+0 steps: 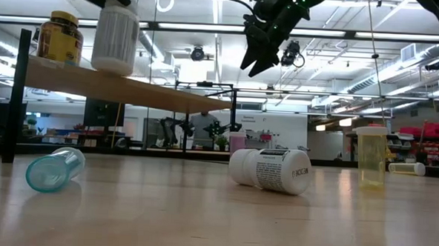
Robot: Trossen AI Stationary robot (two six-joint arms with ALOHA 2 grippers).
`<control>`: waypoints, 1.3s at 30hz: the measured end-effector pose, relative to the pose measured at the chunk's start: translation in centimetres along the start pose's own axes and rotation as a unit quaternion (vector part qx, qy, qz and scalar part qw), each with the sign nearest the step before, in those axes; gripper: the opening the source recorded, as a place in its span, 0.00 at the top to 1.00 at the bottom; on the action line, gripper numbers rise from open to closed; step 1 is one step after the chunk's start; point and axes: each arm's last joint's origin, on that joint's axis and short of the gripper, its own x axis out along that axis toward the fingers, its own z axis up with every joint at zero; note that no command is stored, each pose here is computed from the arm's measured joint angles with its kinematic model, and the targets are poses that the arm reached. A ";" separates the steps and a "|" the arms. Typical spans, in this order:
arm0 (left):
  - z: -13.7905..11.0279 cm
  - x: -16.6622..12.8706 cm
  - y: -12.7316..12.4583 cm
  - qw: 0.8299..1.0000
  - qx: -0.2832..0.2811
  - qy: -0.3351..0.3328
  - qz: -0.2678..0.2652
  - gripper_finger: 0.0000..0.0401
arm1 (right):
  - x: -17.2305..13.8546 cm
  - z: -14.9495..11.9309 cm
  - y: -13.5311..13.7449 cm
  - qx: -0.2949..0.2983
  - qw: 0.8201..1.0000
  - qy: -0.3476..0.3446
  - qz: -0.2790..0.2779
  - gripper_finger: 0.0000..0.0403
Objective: Pick and place medicine bottles onto shelf by color
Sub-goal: Put the large white pill bottle on the shelf
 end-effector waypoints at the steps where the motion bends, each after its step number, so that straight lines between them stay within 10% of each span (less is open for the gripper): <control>1: 0.3 -0.4 -0.1 1.000 0.005 0.003 -0.002 0.39 | 0.0 0.0 0.0 0.000 1.000 0.000 0.000 0.12; 39: -0.8 -3.7 -0.1 0.993 0.015 0.100 0.054 0.32 | 0.0 -0.1 0.0 0.004 1.000 0.003 0.001 0.12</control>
